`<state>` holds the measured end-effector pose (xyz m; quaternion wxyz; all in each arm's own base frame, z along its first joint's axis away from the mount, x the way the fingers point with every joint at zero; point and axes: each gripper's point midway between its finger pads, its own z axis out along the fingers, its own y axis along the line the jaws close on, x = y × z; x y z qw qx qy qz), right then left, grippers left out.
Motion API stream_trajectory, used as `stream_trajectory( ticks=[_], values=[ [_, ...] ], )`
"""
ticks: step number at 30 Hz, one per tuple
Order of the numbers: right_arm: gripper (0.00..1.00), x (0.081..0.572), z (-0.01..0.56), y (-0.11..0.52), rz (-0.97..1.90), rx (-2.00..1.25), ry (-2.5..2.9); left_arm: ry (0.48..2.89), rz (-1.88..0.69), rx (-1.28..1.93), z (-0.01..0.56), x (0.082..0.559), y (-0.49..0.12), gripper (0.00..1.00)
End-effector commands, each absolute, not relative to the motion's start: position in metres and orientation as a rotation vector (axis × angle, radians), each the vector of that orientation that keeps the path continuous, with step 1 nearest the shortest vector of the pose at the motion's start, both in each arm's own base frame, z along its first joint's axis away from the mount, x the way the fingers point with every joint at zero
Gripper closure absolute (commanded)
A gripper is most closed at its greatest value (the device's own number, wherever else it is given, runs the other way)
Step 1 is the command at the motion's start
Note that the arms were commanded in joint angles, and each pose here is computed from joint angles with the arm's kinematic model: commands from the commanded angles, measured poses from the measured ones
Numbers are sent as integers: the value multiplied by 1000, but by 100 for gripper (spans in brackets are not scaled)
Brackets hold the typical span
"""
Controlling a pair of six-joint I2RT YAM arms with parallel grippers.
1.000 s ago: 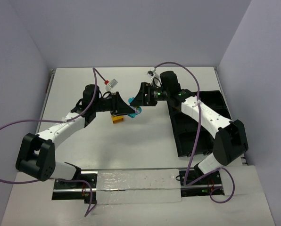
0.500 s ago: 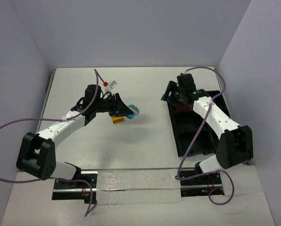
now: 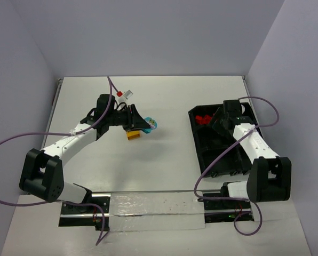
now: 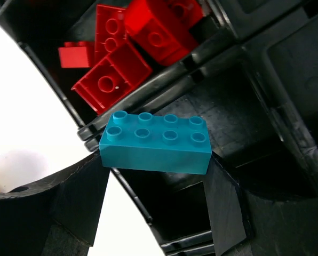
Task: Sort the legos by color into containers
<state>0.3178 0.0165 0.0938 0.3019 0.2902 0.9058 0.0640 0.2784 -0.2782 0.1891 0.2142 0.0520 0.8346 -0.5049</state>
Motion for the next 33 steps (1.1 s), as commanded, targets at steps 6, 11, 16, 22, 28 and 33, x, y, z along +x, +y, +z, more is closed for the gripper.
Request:
stream_trajectory(
  ticks=[6,11,16,22,28,33],
  values=[
    [29,328,87,14,169,736,2390,2253,-1395,180,209,288,-282,100],
    [19,330,92,11,143,735,2385,2254,-1401,169,208,290,-282,100],
    [14,333,106,8,131,712,2362,2252,-1408,164,208,293,-284,100],
    [16,343,138,36,351,583,2267,2251,-1422,164,209,295,-287,100],
    [20,344,178,83,613,385,2157,2244,-1447,169,212,295,-291,100],
    [22,344,188,111,663,281,2161,2240,-1458,184,215,294,-298,100]
  ],
)
